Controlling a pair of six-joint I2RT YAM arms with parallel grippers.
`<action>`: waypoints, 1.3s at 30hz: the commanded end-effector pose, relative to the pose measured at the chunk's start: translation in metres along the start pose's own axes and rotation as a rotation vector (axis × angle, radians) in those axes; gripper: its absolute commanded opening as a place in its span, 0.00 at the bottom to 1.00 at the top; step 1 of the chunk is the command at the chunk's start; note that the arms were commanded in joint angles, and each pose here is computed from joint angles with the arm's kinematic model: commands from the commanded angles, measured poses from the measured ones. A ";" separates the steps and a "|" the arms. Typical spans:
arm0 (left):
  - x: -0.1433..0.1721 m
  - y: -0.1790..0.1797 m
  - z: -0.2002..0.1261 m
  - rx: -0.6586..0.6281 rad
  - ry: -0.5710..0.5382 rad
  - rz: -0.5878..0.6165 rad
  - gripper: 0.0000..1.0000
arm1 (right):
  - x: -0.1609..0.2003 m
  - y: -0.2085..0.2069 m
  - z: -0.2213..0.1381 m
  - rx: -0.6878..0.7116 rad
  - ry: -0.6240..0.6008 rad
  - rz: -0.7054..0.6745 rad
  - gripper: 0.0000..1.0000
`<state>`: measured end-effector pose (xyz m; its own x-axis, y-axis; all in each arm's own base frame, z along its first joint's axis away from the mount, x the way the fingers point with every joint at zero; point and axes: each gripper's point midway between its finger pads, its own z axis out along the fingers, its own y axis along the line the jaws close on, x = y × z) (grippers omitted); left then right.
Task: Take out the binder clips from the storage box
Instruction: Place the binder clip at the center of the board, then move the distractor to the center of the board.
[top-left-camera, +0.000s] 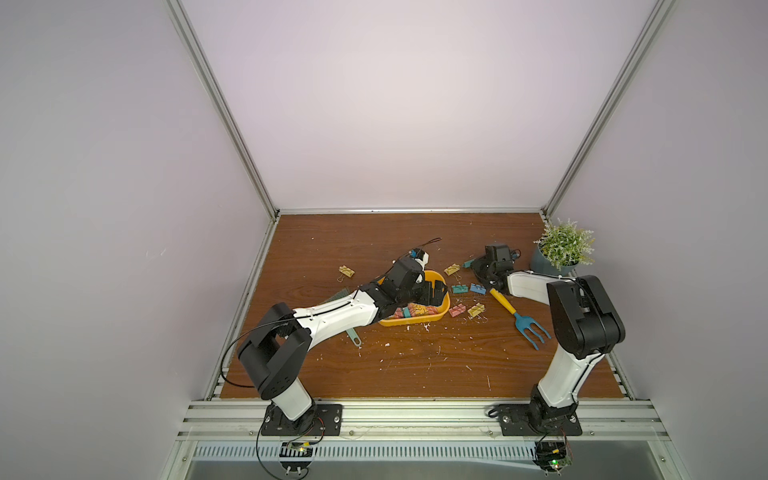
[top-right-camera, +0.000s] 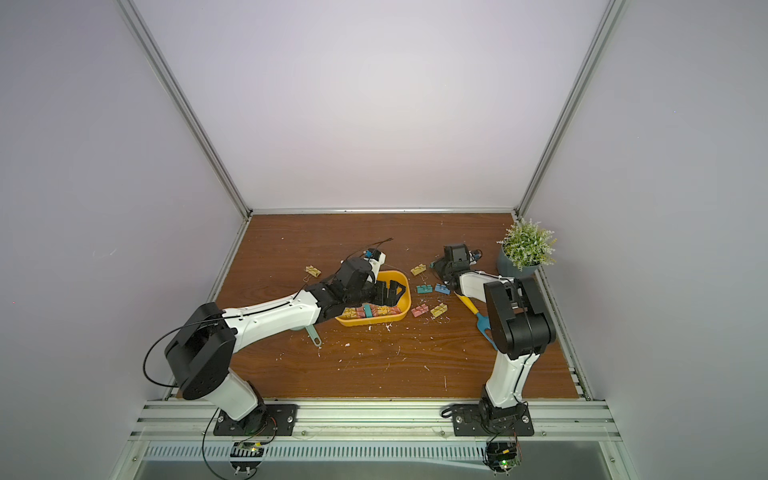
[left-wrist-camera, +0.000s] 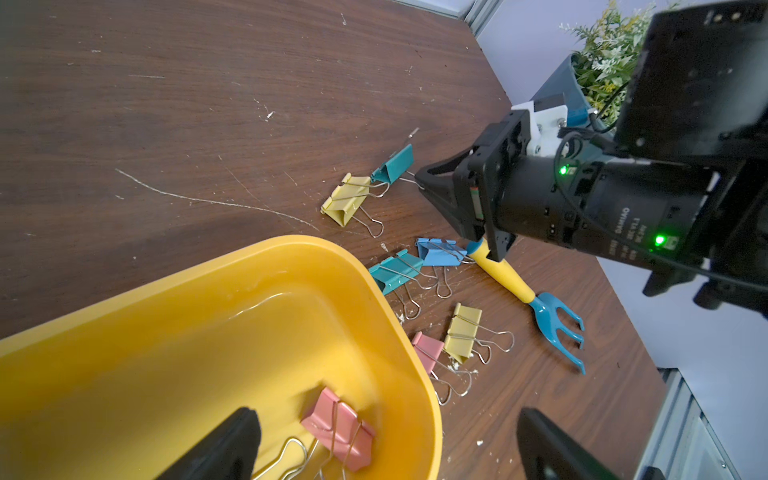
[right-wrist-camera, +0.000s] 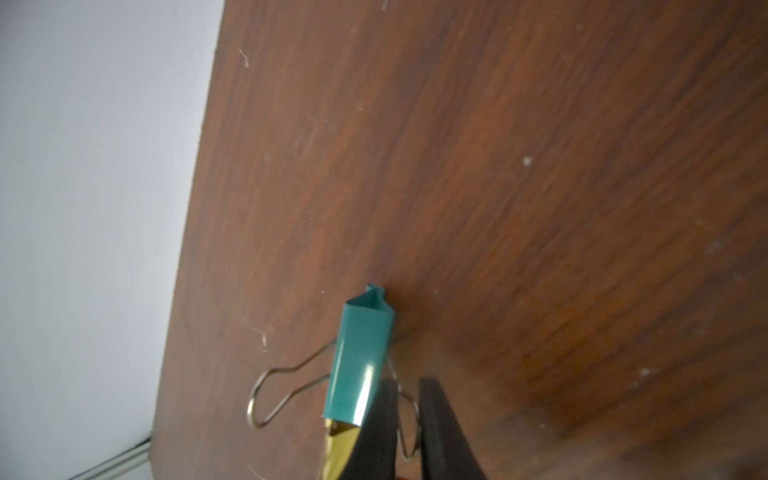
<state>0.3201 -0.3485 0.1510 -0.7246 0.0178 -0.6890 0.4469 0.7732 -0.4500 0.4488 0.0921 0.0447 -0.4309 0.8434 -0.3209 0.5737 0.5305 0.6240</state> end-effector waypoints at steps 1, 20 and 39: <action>-0.005 0.002 -0.015 -0.021 -0.024 0.015 0.99 | -0.006 0.018 -0.016 -0.055 -0.003 -0.032 0.22; -0.010 0.075 -0.116 -0.254 -0.279 -0.136 0.99 | -0.002 0.031 -0.077 -0.098 0.059 -0.254 0.35; 0.086 0.186 -0.131 -0.385 -0.132 -0.631 0.99 | 0.022 0.080 -0.157 -0.336 0.099 -0.490 0.35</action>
<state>0.2766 -0.1223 0.0952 -0.6874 -0.5054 -0.5216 -0.1992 0.8218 -0.5338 0.3796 0.1378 0.1866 -0.6676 0.5069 -0.5453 0.0872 0.7806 0.6189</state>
